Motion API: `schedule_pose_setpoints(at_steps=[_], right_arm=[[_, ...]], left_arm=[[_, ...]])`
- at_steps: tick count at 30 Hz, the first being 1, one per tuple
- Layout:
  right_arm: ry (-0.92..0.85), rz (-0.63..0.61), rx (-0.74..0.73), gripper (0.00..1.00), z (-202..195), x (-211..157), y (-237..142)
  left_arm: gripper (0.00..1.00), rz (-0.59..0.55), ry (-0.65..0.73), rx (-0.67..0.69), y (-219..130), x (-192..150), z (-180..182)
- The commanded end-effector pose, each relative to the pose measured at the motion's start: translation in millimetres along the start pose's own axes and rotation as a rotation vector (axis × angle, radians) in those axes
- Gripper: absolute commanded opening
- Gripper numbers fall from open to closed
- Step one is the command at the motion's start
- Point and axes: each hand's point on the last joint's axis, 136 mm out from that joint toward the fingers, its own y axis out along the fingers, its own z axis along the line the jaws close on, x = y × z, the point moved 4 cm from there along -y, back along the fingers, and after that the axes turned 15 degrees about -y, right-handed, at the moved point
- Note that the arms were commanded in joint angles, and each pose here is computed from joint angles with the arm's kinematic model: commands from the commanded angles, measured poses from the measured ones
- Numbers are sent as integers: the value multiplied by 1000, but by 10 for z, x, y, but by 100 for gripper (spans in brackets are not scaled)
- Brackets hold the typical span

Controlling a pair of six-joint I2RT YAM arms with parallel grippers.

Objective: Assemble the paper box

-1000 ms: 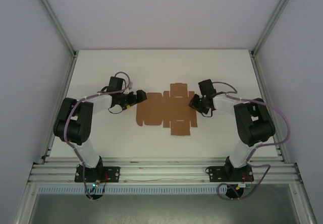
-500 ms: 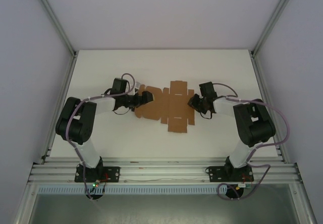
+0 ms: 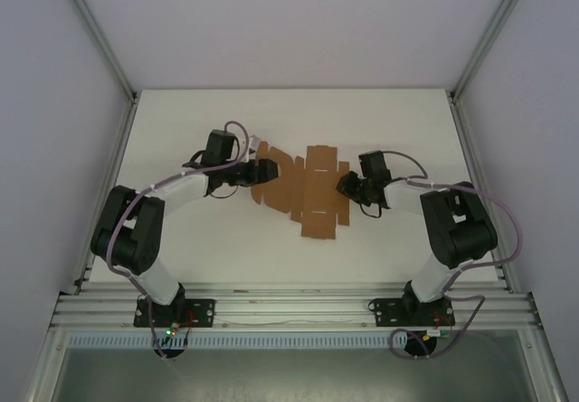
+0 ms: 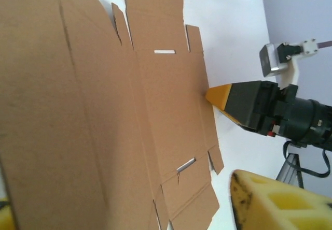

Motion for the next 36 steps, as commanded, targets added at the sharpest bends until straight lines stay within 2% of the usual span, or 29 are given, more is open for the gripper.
schedule_pose_setpoints(at_steps=[1,6,10,15,17,18,23,29,33,35,36], right_arm=[[12,144,-74,31,-207,-399,24],[-26,108,-52,35,-113,-275,-86],[-77,37,-35,49,13,-53,-378],[-116,-103,21,77,119,220,-945],[-116,-173,87,96,157,312,-1184],[-126,-200,138,100,197,339,-1289],[-229,-283,379,100,451,392,-1755],[-259,-349,536,98,598,471,-2027],[-289,-377,608,90,697,515,-2138],[-303,-390,634,81,741,538,-2191],[-306,-401,649,74,767,554,-2221]], left_arm=[[53,-3,30,77,61,27,92],[18,-42,69,87,-5,127,-19],[3,-97,115,25,-164,171,-253],[0,-190,161,-163,-501,179,-739],[0,-236,197,-263,-696,164,-982],[0,-253,223,-305,-784,147,-1085],[0,-260,270,-500,-1202,-6,-1548],[0,-250,297,-641,-1500,-207,-1773],[0,-262,309,-659,-1606,-293,-1802],[0,-278,315,-661,-1658,-317,-1810],[0,-282,316,-660,-1669,-332,-1807]])
